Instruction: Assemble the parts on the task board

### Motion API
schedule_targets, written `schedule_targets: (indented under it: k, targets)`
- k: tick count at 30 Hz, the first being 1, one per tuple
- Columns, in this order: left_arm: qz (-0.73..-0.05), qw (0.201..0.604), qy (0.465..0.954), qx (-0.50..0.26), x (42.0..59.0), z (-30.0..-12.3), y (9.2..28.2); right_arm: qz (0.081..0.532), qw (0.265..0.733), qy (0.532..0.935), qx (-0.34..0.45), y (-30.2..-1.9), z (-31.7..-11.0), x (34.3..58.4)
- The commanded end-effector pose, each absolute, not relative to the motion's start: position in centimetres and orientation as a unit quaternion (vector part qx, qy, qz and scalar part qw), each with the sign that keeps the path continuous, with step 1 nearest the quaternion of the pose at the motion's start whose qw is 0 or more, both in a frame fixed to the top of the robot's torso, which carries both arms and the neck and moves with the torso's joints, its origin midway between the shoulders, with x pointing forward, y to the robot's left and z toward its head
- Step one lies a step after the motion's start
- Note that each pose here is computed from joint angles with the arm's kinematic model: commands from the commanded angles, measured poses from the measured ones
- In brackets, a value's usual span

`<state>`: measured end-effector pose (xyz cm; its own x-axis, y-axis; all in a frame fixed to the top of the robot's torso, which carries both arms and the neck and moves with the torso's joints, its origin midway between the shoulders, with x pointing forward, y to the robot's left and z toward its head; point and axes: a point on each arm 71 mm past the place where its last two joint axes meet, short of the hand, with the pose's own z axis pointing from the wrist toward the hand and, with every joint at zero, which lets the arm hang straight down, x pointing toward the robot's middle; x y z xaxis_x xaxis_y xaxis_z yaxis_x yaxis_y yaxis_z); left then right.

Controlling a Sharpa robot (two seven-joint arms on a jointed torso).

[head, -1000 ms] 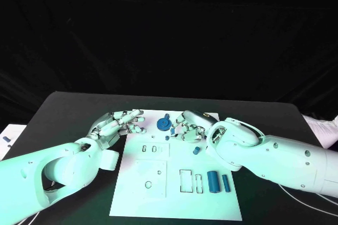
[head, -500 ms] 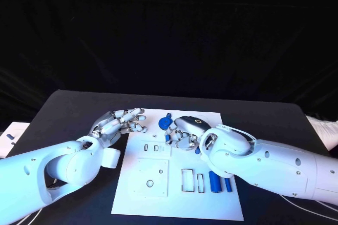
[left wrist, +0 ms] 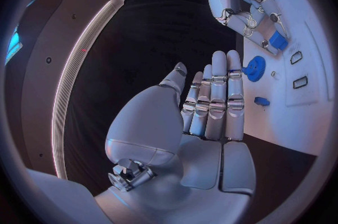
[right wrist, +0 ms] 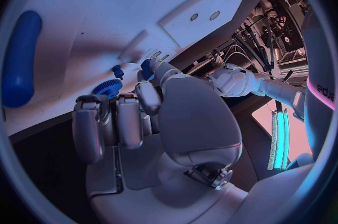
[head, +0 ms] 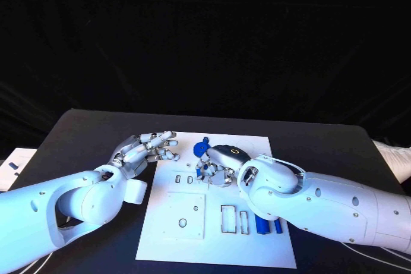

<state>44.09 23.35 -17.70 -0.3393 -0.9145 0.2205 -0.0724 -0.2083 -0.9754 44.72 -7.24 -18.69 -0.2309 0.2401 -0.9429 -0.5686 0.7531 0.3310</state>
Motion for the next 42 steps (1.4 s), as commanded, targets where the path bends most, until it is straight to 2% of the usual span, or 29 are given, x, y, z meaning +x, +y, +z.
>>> schedule_targets:
  k: [1, 42]
  targets:
    - [-0.633, 0.331, 0.527, -0.46, 44.07, -17.55, 23.16, 0.323, 0.605, 0.716, -0.128, -7.06, -18.98, 44.59]
    - [-0.637, 0.324, 0.529, -0.458, 44.18, -17.62, 22.43, 0.308, 0.596, 0.727, -0.148, -6.46, -19.7, 44.09]
